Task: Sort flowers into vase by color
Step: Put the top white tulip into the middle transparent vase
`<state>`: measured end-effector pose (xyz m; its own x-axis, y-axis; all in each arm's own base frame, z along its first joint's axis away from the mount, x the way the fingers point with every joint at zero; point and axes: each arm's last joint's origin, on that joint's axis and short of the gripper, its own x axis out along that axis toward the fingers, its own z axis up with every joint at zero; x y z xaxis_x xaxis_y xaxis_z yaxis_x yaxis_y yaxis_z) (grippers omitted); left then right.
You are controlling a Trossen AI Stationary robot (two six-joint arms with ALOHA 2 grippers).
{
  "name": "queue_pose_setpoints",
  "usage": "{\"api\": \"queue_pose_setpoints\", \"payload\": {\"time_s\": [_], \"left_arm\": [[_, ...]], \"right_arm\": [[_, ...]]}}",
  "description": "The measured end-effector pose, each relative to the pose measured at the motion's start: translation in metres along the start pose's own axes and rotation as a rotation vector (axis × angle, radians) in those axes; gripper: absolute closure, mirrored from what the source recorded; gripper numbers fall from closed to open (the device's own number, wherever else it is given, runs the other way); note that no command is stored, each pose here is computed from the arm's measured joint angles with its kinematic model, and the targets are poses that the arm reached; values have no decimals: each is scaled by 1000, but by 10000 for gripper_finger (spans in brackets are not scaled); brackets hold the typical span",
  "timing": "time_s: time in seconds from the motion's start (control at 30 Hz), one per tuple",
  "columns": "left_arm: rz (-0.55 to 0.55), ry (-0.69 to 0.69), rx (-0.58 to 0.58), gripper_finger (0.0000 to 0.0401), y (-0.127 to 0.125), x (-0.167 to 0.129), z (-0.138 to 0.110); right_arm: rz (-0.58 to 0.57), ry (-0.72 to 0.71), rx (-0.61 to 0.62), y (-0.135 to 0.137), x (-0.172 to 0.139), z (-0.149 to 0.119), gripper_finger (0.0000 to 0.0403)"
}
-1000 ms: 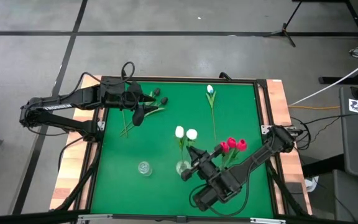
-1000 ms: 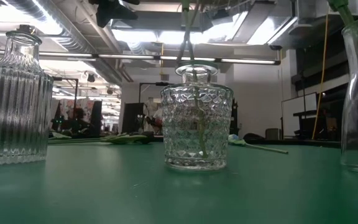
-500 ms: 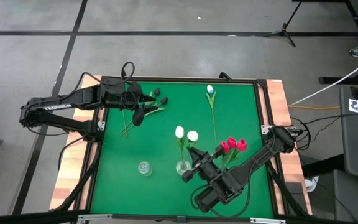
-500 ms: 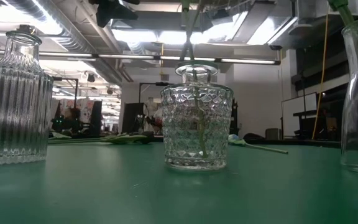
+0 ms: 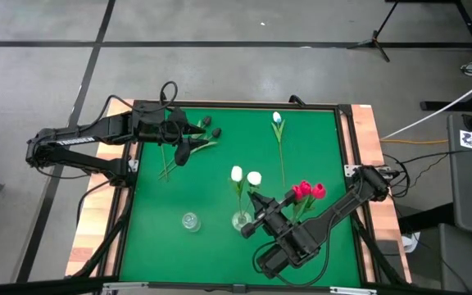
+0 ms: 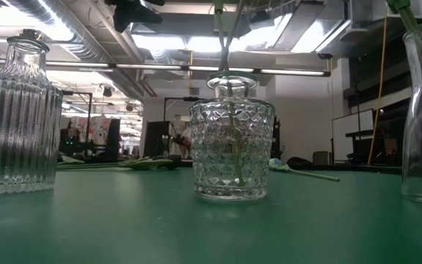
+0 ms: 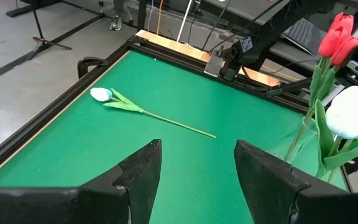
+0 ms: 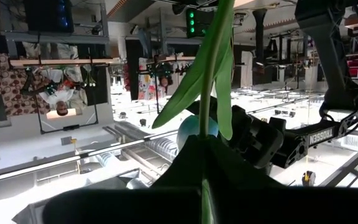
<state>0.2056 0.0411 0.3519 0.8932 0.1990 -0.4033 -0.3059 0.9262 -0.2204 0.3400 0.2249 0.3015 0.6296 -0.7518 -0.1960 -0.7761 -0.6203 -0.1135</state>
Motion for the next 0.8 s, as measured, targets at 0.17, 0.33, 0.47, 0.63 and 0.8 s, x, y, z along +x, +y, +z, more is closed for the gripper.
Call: {"api": "queue_pose_setpoints", "payload": {"time_s": [0.17, 0.33, 0.47, 0.63, 0.8], "left_arm": [[0, 0, -2, 201, 0, 0, 0], [0, 0, -2, 201, 0, 0, 0], [0, 0, -2, 201, 0, 0, 0], [0, 0, -2, 201, 0, 0, 0], [0, 0, -1, 201, 0, 0, 0]], "right_arm": [[0, 1, 1, 0, 0, 0, 402], [3, 8, 0, 1, 0, 0, 402], [16, 14, -7, 3, 3, -1, 402], [28, 12, -3, 3, 8, -2, 402], [25, -8, 0, 3, 8, -2, 402]]}}
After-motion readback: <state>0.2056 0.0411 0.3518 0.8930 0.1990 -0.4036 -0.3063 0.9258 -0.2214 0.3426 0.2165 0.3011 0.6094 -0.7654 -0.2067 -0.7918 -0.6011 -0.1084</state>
